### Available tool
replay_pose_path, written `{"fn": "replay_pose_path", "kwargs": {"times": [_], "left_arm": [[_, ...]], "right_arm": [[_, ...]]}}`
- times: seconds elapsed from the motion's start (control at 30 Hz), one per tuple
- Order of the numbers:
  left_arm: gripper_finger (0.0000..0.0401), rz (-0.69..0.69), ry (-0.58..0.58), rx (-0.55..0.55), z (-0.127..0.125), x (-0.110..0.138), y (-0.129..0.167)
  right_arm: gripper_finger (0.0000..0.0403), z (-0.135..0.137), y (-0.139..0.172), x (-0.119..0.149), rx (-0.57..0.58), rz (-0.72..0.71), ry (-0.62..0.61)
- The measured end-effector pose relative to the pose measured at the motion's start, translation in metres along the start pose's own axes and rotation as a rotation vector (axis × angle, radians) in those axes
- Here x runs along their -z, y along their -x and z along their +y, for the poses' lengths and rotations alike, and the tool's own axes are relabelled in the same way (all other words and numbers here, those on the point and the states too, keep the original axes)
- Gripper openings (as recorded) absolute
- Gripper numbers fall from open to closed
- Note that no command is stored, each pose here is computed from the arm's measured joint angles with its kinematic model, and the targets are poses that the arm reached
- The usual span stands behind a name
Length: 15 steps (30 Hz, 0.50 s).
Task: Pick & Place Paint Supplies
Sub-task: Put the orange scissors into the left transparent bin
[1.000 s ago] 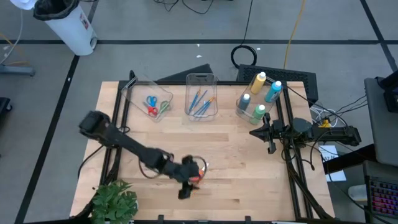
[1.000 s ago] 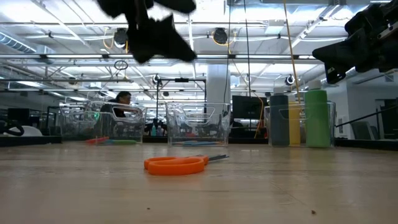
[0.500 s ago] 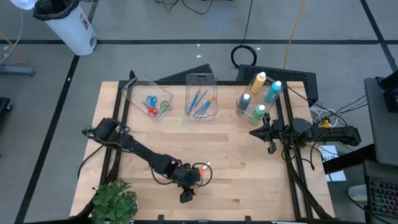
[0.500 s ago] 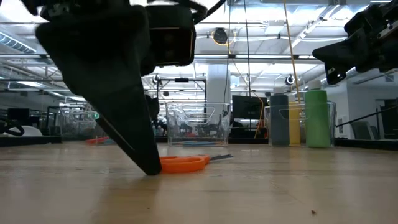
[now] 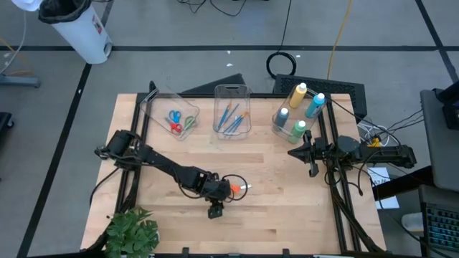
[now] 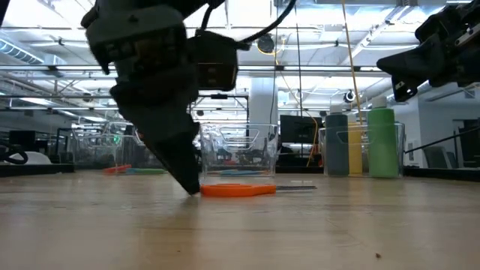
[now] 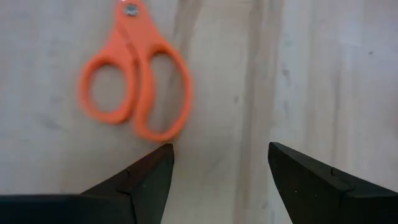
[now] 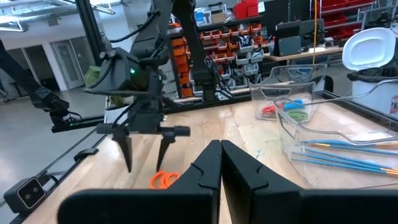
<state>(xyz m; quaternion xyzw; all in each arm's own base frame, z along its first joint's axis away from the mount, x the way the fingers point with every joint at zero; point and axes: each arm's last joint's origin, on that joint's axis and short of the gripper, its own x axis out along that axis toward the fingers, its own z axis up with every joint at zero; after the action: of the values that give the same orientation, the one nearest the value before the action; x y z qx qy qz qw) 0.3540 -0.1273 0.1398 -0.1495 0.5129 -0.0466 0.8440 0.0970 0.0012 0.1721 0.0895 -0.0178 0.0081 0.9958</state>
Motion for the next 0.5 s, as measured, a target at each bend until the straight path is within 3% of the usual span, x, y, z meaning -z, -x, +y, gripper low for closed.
{"fn": "replay_pose_path", "kwargs": {"times": [0.23,0.5], "left_arm": [[0.0271,-0.145,-0.122,-0.092,-0.011,-0.008,0.026],[0.0271,-0.146,-0.314,-0.12,-0.02,0.0,0.007]], "right_arm": [[0.0,0.0,0.0,-0.001,0.0,-0.006,0.006],[0.0,0.0,0.0,-0.001,0.0,-0.008,0.005]]}}
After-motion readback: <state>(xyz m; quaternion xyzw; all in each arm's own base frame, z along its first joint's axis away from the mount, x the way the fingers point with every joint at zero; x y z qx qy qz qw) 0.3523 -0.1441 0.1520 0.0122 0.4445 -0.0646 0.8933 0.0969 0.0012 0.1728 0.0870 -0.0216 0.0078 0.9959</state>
